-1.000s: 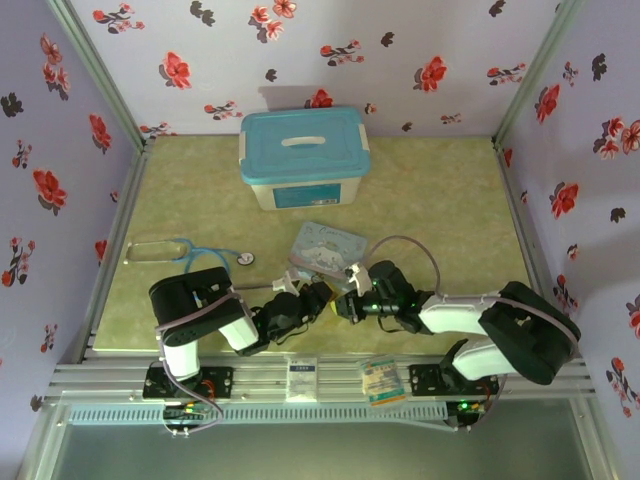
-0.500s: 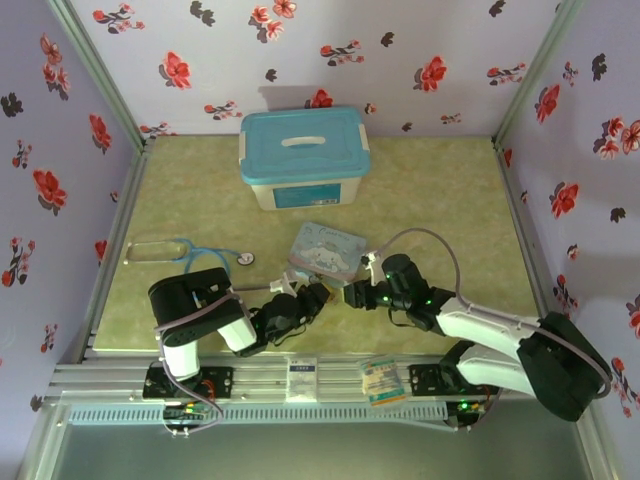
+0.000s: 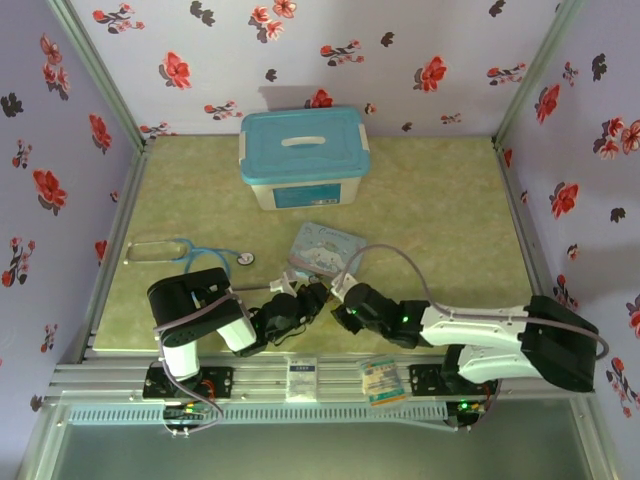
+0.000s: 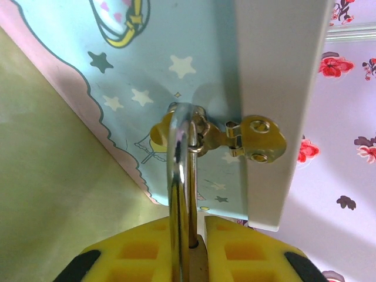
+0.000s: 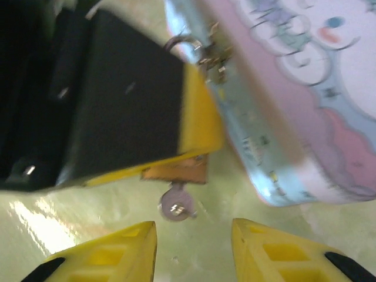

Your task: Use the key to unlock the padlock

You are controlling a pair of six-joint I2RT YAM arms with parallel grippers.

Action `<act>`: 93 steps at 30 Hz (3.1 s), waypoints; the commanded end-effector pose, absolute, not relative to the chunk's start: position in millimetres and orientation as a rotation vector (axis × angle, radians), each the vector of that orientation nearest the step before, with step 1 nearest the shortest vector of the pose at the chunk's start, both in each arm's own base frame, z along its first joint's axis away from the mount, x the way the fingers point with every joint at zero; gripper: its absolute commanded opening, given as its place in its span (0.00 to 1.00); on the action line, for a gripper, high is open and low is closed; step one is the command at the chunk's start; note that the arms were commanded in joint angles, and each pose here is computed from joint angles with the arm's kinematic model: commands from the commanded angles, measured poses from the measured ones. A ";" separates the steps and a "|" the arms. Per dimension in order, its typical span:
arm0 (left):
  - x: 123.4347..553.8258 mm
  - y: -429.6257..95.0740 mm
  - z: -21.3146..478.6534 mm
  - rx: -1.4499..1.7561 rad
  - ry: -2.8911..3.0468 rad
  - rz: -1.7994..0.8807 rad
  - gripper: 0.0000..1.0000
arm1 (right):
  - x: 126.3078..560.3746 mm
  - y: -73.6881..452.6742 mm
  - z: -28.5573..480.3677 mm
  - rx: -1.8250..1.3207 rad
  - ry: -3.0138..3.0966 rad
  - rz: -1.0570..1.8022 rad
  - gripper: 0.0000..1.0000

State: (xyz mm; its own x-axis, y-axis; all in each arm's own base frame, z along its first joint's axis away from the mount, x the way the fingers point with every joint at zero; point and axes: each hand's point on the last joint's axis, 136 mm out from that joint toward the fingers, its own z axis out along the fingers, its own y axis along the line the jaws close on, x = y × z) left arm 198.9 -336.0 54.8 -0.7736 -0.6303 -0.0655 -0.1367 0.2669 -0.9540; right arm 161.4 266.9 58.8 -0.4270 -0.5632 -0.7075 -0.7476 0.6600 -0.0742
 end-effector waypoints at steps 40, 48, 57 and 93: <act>200.4 -325.4 67.4 -0.708 2.057 -1.539 0.13 | 165.2 293.5 27.8 -0.758 2.326 0.756 0.05; 200.2 -319.8 61.0 -0.703 2.067 -1.503 0.25 | 169.3 289.9 30.5 -0.619 2.353 0.936 0.05; 204.4 -305.6 50.4 -0.693 2.062 -1.407 0.31 | 171.5 288.1 36.1 -0.569 2.352 1.026 0.05; 195.8 -333.4 20.4 -0.527 2.219 -1.303 0.26 | 182.5 287.6 34.0 -0.390 2.348 1.126 0.12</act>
State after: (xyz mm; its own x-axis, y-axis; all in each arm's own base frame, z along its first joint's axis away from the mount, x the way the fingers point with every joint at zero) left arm 210.1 -326.7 38.9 -0.7416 -0.6437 -0.1890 -0.0890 0.3736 -0.9233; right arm 174.6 280.6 23.7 -0.8417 -0.0847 -0.5332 -0.4558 0.6409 0.6177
